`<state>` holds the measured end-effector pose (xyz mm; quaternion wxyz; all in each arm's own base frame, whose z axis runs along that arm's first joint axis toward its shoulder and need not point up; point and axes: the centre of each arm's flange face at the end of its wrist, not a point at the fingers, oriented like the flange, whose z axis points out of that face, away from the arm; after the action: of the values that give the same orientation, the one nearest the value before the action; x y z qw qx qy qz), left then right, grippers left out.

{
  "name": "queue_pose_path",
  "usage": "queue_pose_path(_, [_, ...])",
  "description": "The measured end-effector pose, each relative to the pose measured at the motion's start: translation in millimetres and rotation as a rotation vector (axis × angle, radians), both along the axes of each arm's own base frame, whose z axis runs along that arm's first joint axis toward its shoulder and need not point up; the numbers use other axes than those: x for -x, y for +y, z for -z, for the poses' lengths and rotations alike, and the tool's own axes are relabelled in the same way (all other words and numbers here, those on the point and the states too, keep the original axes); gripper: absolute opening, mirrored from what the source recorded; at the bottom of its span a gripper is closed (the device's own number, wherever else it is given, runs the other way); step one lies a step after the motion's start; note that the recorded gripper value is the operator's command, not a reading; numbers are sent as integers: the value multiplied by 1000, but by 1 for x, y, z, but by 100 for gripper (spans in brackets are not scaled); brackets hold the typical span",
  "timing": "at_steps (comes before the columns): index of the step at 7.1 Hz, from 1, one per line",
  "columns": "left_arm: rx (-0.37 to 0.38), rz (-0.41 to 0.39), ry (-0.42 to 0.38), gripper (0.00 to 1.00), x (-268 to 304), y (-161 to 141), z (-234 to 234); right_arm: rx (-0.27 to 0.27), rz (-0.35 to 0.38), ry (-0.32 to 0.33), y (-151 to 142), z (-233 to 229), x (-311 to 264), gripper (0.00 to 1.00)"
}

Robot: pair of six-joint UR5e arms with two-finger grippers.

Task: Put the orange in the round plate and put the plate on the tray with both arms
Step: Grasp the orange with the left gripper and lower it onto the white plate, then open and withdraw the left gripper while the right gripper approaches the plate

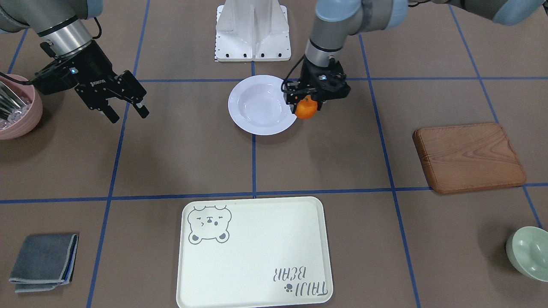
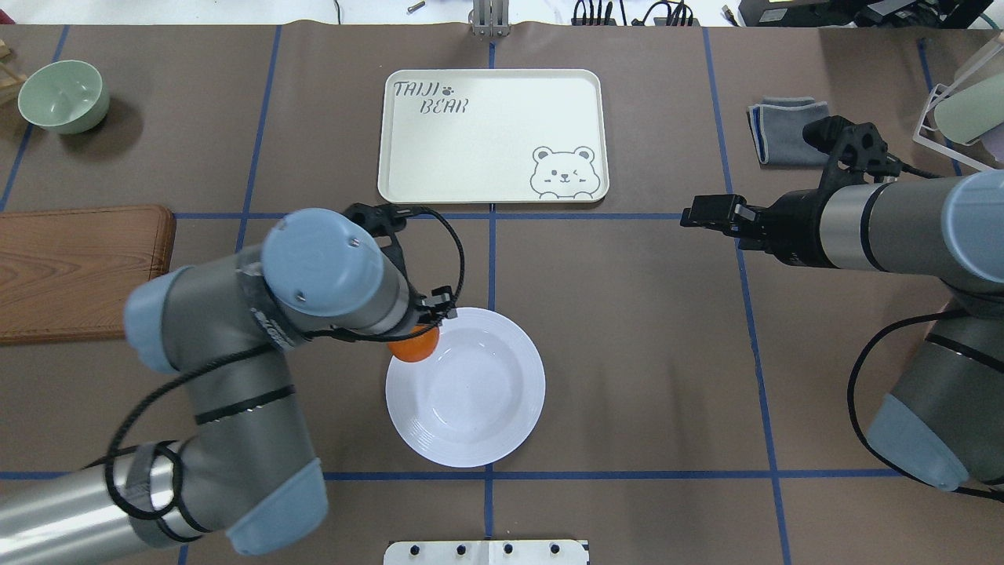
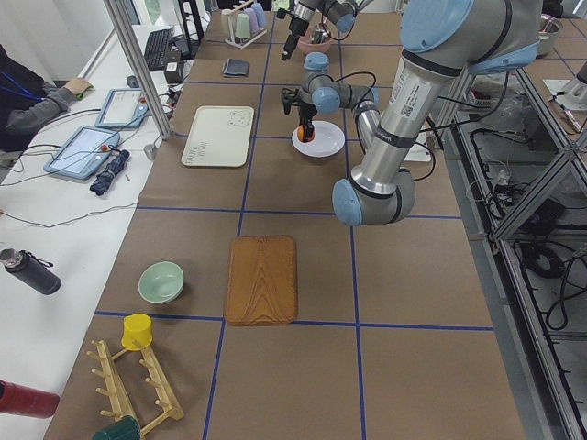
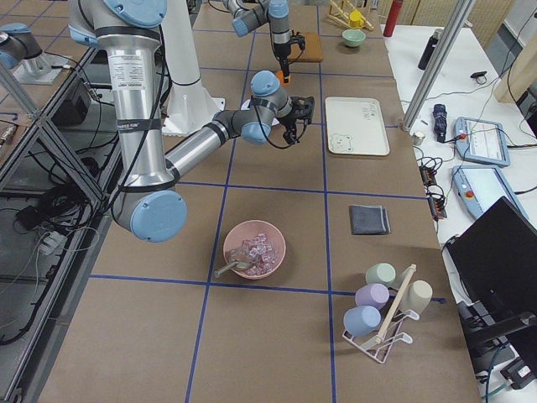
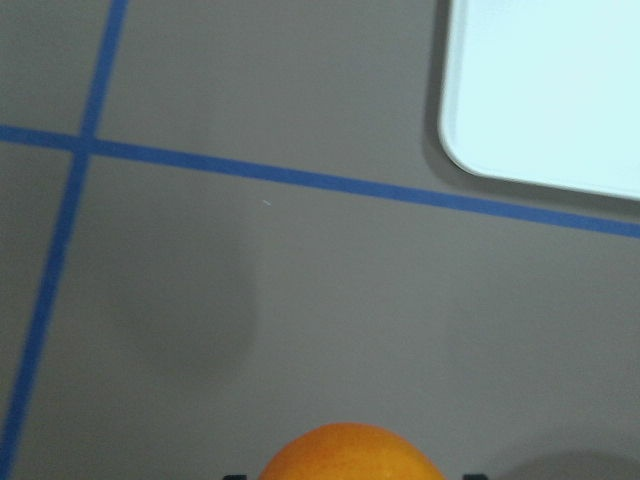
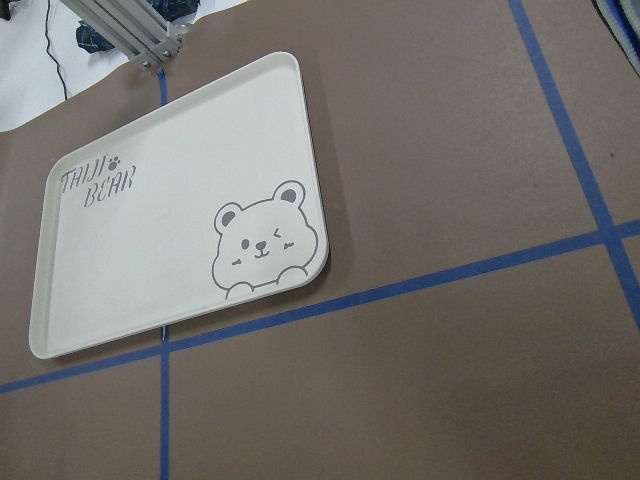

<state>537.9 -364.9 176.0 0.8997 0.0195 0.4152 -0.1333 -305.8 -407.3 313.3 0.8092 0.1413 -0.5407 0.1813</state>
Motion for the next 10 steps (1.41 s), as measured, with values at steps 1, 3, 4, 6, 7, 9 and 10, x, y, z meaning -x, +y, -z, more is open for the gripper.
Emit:
queue_pose_path(1, [10, 12, -17, 6, -36, 11, 12, 0, -2, -3, 2, 1, 3, 100])
queue_pose_path(3, [13, 5, -31, 76, -80, 26, 12, -2, -2, -7, 3, 3, 5, 100])
queue_pose_path(4, [9, 4, -38, 97, -88, 28, 7, -2, -1, -8, 3, 3, 6, 100])
queue_pose_path(6, [-4, 15, -57, 98, -94, 28, -1, -3, 2, -9, 4, 4, 8, 100])
queue_pose_path(7, [-7, 18, -60, 98, -94, 28, -4, -5, 2, -8, 6, 4, 10, 98])
queue_pose_path(9, [-33, 19, -6, 98, -61, 24, 15, 32, -26, -46, 12, 6, 19, 98])
queue_pose_path(10, [-64, -2, 19, 98, -22, 12, 17, 56, -48, -102, 20, 10, 26, 97])
